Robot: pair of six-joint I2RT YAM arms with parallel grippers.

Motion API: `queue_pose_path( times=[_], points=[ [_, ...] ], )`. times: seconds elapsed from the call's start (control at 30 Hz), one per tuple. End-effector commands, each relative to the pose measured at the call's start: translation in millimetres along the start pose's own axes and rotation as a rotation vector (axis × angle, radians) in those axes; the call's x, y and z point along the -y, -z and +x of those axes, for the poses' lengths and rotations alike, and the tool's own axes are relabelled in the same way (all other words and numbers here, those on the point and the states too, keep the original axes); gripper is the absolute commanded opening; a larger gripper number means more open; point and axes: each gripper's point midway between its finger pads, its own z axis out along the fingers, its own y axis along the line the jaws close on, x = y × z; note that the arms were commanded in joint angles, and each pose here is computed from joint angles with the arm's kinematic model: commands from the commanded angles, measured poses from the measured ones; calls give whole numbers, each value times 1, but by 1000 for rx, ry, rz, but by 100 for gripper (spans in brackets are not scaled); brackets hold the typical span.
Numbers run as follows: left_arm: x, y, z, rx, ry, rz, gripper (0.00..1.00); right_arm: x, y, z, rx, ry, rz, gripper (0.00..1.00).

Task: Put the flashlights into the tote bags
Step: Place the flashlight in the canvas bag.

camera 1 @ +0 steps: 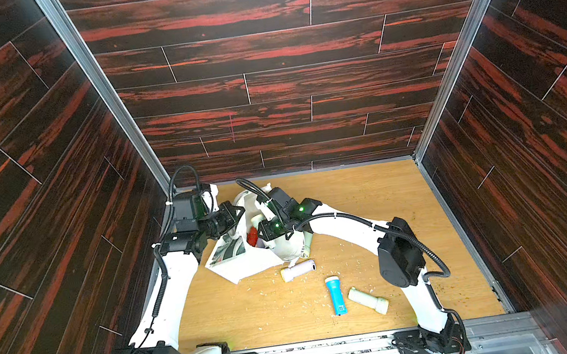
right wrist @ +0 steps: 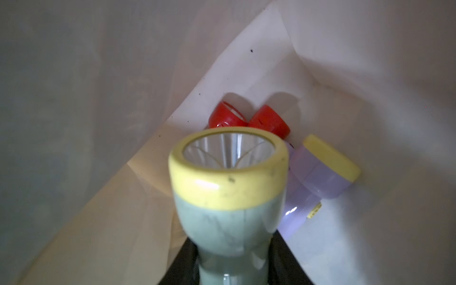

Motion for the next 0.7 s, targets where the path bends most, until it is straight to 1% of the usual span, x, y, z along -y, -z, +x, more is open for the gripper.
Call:
queue_pose_path(
  times=[0.0,0.23,0.67],
  points=[
    [33,20,-21,95,-68,79,0,1,-22,13,-55,-117,-5,0],
    [35,23,-17,89,-87,85,0,4,-36,23,-100,-223,-1,0],
    [30,22,-12,79,-101,74,0,17,-62,44,-213,-281,46,0]
  ],
)
